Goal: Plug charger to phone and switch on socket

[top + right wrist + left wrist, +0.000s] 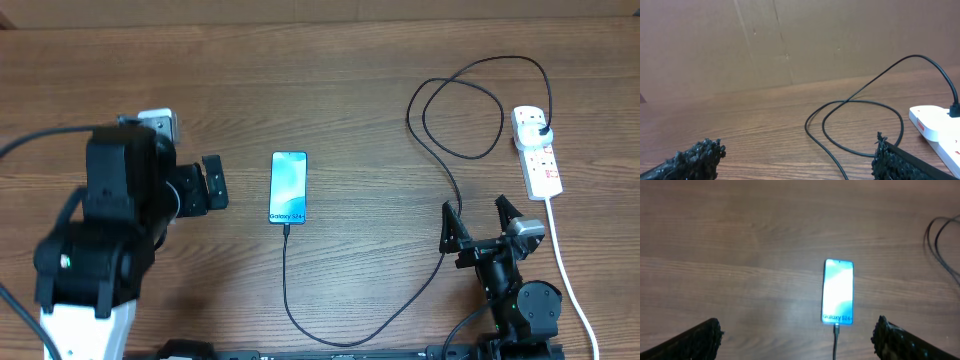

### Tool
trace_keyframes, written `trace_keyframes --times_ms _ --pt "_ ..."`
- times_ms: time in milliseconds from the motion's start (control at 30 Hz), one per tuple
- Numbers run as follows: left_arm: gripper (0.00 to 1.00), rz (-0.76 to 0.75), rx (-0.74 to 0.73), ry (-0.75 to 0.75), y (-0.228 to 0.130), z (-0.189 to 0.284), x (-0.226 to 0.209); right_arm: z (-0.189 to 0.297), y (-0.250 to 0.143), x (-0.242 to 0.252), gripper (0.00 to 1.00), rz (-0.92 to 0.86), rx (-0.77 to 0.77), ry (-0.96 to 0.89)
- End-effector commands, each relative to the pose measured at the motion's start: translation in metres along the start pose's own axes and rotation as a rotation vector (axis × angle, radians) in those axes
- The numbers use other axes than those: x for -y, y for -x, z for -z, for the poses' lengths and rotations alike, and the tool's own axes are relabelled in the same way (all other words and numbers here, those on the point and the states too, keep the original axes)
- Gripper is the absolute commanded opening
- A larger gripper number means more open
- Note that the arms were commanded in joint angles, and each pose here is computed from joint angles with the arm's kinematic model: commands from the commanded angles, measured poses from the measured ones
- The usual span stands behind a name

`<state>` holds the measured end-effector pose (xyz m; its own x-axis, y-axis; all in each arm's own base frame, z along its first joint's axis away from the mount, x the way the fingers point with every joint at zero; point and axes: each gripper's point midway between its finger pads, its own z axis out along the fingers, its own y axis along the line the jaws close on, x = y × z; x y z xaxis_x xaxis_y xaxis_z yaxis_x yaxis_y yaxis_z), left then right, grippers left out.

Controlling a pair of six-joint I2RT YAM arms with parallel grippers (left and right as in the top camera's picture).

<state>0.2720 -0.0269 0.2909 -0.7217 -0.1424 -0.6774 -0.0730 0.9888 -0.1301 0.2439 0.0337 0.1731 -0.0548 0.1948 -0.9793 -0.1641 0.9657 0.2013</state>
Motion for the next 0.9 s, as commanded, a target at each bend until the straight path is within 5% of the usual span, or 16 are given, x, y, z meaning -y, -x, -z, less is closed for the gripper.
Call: trace_keyframes --times_ms 0,867 --pt "1.0 -0.004 0.088 0.002 -0.004 -0.003 -0.005 0.0 -0.002 0.001 1.0 0.002 0.005 -0.005" --pt "1.0 -0.07 0.696 -0.146 -0.043 -0.04 -0.008 0.0 -0.002 0.001 1.0 0.002 0.006 -0.004"
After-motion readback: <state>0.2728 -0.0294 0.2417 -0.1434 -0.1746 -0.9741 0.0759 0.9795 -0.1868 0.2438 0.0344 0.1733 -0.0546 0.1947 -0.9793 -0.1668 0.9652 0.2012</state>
